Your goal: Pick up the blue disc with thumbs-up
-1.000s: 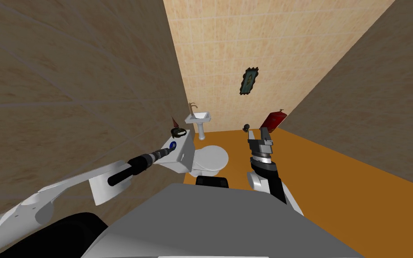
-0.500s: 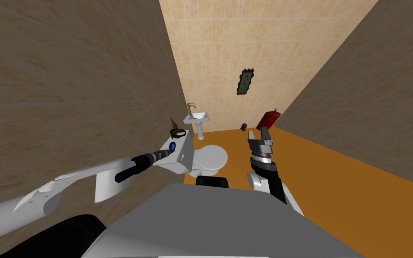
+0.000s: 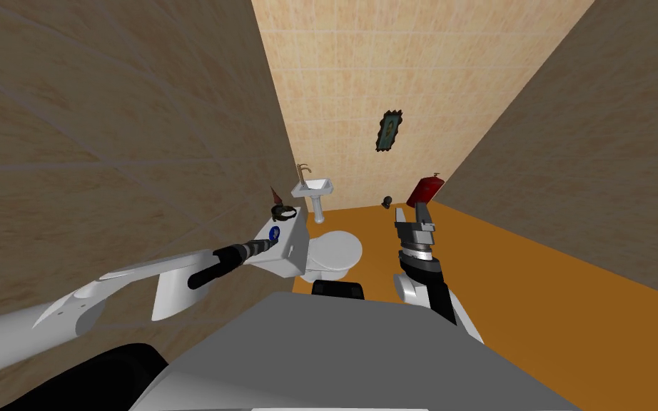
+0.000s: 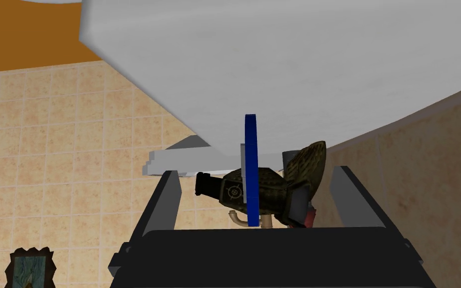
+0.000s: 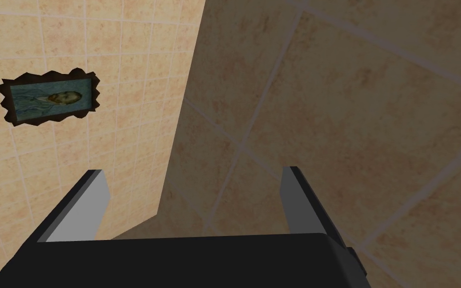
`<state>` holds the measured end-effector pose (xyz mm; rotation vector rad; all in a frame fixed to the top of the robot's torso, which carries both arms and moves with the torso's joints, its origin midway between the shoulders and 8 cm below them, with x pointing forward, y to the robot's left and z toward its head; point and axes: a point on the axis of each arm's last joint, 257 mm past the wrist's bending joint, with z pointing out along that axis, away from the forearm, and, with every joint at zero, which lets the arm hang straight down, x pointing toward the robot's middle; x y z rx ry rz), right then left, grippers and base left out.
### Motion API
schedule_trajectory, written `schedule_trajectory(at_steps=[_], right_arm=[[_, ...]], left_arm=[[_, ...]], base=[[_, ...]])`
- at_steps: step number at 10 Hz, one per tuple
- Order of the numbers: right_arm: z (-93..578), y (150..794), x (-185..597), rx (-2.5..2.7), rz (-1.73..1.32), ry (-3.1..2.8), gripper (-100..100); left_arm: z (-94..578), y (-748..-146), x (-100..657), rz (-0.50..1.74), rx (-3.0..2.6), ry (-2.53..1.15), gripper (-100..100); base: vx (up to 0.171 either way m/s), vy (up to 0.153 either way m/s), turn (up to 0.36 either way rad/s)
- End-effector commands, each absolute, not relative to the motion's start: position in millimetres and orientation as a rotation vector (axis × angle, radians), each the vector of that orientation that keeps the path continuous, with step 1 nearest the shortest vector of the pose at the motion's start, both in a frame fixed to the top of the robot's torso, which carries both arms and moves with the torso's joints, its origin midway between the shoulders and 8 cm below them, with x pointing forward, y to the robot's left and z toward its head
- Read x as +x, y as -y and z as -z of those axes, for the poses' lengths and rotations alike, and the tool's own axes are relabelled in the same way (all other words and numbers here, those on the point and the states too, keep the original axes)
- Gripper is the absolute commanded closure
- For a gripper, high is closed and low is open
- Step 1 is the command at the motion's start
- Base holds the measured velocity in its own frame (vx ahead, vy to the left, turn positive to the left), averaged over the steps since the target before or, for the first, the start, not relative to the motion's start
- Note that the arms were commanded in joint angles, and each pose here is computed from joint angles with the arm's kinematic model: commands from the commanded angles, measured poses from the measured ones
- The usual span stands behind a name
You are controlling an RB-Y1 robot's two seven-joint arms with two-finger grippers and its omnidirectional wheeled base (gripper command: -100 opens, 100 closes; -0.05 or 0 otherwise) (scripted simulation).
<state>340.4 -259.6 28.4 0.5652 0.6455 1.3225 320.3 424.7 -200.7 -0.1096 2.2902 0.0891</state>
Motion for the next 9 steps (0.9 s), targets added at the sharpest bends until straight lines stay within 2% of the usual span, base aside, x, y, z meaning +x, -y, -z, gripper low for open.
schedule_trajectory(at_steps=[1, 9], right_arm=[[-28.4, 259.6, 340.4, 0.565, -1.322, -0.645, 0], [-28.5, 259.5, 340.4, 0.565, -1.323, -0.645, 0]], left_arm=[[204.4, -444.5, 321.8, -0.111, -0.156, -2.29, -100], [215.0, -525.9, 320.9, -0.198, -0.35, -2.273, -100]], base=[[-0.063, -0.007, -0.286], [-0.084, -0.03, -0.226]])
